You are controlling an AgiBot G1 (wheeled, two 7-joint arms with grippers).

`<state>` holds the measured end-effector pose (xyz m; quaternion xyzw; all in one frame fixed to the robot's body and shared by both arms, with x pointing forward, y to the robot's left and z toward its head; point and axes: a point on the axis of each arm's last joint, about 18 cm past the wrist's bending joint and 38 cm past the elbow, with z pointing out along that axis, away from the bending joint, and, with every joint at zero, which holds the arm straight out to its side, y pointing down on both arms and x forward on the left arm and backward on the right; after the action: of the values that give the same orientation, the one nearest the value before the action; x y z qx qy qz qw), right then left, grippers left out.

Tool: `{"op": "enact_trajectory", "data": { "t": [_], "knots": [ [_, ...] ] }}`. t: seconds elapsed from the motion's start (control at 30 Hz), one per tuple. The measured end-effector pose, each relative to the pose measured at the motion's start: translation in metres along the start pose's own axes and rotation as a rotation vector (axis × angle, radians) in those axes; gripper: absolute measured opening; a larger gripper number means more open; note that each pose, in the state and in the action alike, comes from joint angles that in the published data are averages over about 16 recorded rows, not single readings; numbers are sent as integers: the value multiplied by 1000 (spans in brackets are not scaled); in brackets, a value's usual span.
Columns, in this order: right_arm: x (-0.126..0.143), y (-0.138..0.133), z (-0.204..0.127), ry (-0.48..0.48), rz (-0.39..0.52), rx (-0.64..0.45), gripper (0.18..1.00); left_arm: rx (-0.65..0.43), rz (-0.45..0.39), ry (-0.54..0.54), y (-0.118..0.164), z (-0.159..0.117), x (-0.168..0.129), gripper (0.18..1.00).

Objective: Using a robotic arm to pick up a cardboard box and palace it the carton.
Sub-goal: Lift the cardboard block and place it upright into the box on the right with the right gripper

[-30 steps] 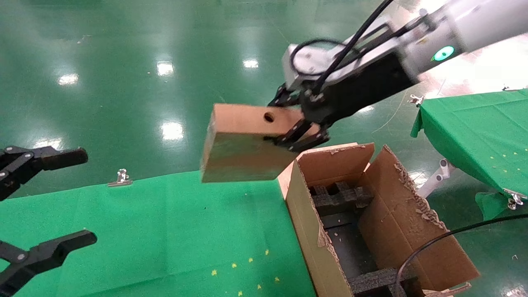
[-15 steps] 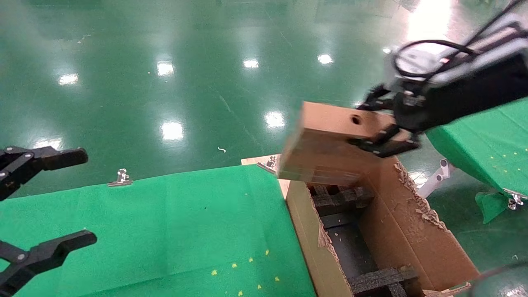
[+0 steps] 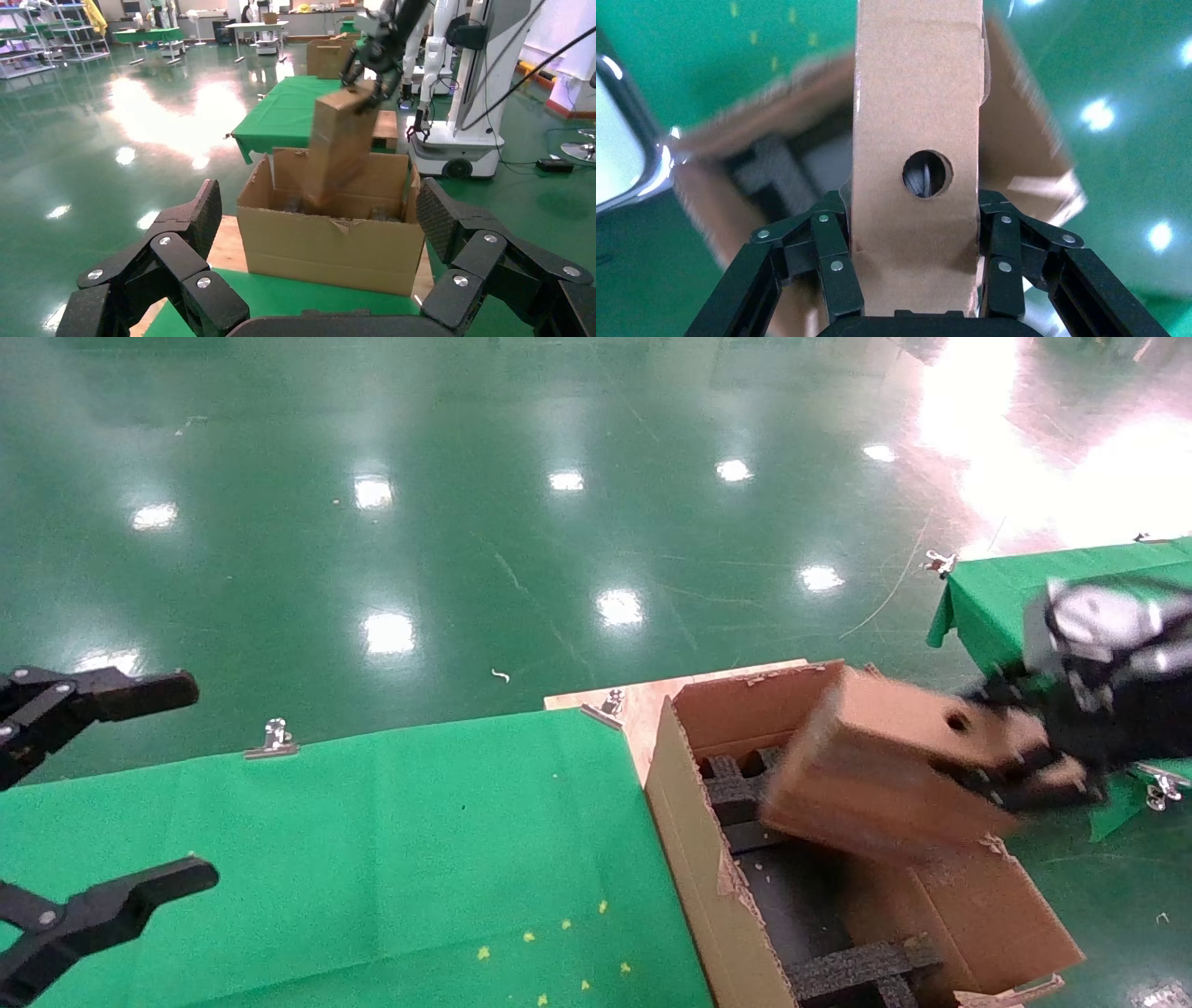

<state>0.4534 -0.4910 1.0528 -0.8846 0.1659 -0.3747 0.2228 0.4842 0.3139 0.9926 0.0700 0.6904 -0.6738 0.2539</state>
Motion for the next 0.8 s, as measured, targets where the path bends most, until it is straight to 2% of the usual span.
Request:
{"op": "enact_trajectory", "data": {
  "t": [0.23,0.57,0.8],
  "knots": [
    [-10,22,4,-3,65,-27,370,0,0,0,0,0,0,1001],
    [-8,25,7,5,98,-28,369,0,0,0,0,0,0,1001],
    [-3,33,20,37,229,-27,368,0,0,0,0,0,0,1001]
  ]
}}
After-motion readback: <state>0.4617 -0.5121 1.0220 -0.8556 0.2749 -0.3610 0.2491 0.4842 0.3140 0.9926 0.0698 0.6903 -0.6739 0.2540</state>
